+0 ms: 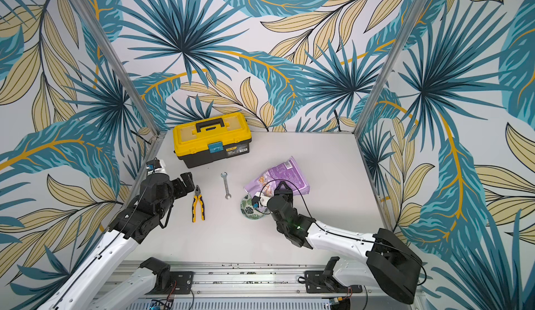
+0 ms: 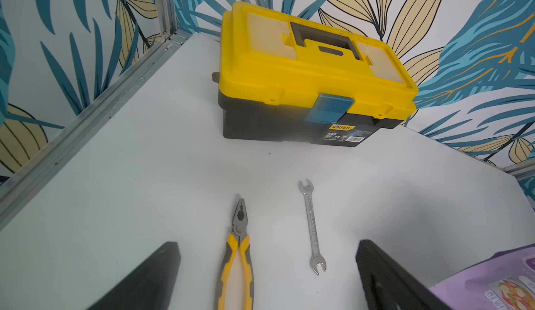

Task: Pour the oats into the breakfast bowl
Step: Pour the oats into the bowl.

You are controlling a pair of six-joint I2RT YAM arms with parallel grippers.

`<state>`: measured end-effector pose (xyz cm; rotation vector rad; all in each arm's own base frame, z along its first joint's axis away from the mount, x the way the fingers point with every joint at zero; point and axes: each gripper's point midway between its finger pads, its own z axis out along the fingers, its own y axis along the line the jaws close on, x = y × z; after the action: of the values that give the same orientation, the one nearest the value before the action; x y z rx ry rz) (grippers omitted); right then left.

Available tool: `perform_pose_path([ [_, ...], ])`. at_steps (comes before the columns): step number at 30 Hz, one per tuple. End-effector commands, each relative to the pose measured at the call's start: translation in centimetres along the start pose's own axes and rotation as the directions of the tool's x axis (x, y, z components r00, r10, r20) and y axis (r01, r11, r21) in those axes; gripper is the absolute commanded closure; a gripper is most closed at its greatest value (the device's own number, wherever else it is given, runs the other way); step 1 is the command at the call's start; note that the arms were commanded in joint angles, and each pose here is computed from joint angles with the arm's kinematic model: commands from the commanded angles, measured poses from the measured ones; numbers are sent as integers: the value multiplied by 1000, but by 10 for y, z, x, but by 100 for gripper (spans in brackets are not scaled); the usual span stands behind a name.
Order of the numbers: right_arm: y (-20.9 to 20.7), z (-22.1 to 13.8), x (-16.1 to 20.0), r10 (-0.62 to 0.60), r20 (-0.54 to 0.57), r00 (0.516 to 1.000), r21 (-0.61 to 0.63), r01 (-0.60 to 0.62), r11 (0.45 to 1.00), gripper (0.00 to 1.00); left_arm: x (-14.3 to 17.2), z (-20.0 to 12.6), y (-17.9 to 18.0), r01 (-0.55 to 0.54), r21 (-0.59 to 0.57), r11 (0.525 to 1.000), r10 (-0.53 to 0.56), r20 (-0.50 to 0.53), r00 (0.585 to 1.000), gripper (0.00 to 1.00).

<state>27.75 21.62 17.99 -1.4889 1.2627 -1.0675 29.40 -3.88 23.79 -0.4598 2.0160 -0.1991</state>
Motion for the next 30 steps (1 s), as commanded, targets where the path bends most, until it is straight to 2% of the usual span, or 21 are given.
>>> perform_pose_path([
  [1,-37,-5,6,72,-45,996,133,-66,989,100,-2,-2,5,6,-13,1000,-6,18,1000,0],
  [9,-35,-6,9,-3,-85,996,170,18,985,100,-1,-2,3,7,-5,1000,-7,12,1000,0],
  [30,-41,-14,0,-99,-112,989,259,126,958,100,2,-2,4,14,-5,1000,-14,-2,1000,0],
])
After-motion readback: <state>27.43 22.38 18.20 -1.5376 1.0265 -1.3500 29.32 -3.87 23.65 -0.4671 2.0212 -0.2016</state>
